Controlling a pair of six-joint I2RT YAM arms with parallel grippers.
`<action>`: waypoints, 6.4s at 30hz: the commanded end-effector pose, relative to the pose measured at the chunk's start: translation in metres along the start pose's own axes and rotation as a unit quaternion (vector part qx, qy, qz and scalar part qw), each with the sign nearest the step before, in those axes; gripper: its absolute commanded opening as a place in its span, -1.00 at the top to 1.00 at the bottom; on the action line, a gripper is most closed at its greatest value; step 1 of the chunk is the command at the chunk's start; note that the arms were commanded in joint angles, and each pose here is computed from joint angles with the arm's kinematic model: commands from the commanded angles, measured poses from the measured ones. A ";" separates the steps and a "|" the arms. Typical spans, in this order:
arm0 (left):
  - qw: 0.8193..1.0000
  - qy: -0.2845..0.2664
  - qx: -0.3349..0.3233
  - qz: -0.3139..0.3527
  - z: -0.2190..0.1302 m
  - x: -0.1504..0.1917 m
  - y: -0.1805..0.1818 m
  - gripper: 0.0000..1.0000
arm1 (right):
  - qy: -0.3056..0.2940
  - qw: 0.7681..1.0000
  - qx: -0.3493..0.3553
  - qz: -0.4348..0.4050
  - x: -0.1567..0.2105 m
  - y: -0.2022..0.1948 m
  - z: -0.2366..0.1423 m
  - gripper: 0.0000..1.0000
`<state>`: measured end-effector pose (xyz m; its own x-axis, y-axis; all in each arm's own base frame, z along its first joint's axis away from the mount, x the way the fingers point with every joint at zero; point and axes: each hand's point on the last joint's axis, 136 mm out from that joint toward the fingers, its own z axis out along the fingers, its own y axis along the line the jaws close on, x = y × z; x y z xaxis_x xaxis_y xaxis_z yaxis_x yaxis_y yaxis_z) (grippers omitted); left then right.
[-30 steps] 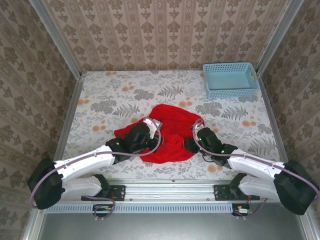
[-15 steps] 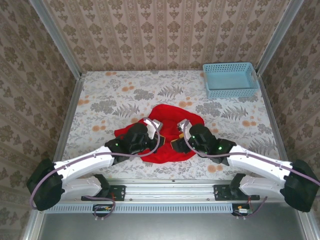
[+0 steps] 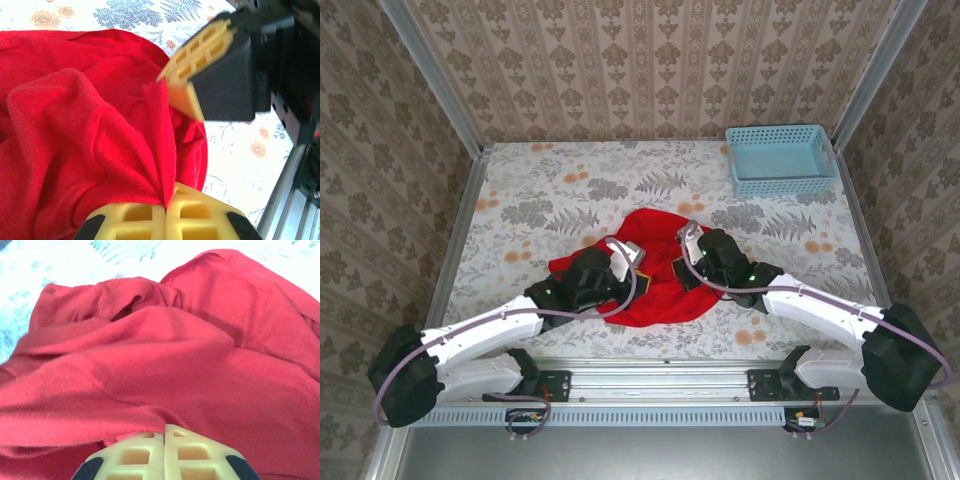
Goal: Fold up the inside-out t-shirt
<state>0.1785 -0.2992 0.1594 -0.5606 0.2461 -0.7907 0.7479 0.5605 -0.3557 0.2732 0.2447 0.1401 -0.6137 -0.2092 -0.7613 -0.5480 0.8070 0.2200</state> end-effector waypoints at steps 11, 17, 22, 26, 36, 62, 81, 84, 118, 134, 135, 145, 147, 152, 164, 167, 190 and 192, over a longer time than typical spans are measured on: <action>0.998 0.006 0.049 0.027 -0.006 0.011 -0.014 1.00 | 0.009 1.000 0.004 0.018 -0.005 -0.002 0.011 1.00; 0.996 -0.006 0.079 0.028 -0.010 0.007 -0.024 1.00 | 0.033 0.998 0.044 0.036 0.000 -0.019 0.024 1.00; 0.997 -0.017 0.079 0.022 -0.010 0.004 -0.022 1.00 | 0.041 0.997 0.051 0.033 0.008 -0.020 0.020 1.00; 0.997 -0.024 0.074 0.014 -0.010 0.002 -0.016 1.00 | 0.006 1.000 0.011 -0.005 0.007 0.003 -0.003 0.61; 0.997 -0.028 0.076 0.013 -0.013 -0.002 -0.015 1.00 | -0.030 0.987 -0.134 -0.080 0.015 0.066 -0.024 0.60; 0.996 -0.011 0.089 0.025 -0.018 0.008 -0.019 1.00 | 0.004 0.988 -0.149 0.024 0.007 0.059 0.023 0.75; 0.996 -0.017 0.081 0.020 -0.017 0.001 -0.016 1.00 | -0.029 0.982 -0.158 -0.099 0.015 0.100 0.028 0.38; 0.997 -0.021 0.065 0.019 -0.019 0.001 -0.011 0.94 | -0.011 0.993 -0.080 -0.081 0.017 0.075 0.047 0.99; 0.998 0.060 -0.032 -0.017 0.006 0.073 0.015 0.55 | 0.000 0.985 0.041 0.168 0.049 0.013 0.022 0.07; 0.988 0.026 -0.148 -0.045 -0.019 0.025 0.046 -0.17 | 0.020 0.983 0.055 0.171 0.077 0.017 0.047 0.28; 0.986 0.040 -0.159 -0.039 -0.018 0.026 0.048 -0.19 | 0.023 0.984 0.062 0.166 0.082 0.015 0.048 0.30; 0.968 0.132 -0.214 -0.023 0.006 0.043 0.073 -0.29 | 0.040 0.990 0.066 0.120 0.117 0.027 0.051 0.46; 0.968 0.133 -0.211 -0.028 0.010 0.043 0.075 -0.27 | 0.038 0.991 0.065 0.110 0.121 0.030 0.049 0.46; 0.965 0.133 -0.217 -0.055 0.016 0.043 0.086 0.04 | 0.043 0.993 0.059 0.090 0.129 0.038 0.045 0.50; 0.972 0.095 -0.197 -0.090 0.019 0.025 0.089 0.74 | -0.008 0.999 0.019 0.045 0.104 0.045 0.010 0.60; 0.978 0.082 -0.169 -0.096 0.020 0.017 0.078 0.76 | -0.034 0.999 -0.003 0.036 0.080 0.057 -0.003 0.58; 0.985 0.029 -0.113 -0.124 0.022 -0.025 0.061 0.87 | 0.007 0.992 -0.123 0.037 0.066 0.103 0.068 0.66; 0.985 0.027 -0.115 -0.129 0.021 -0.026 0.064 0.87 | 0.016 0.993 -0.111 0.027 0.076 0.101 0.072 0.94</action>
<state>0.2412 -0.2809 0.1332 -0.7472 0.1553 -0.6461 0.4887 0.7873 -0.3759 0.2175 0.3358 0.0558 -0.6889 -0.1731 -0.7038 -0.5737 0.7238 0.3835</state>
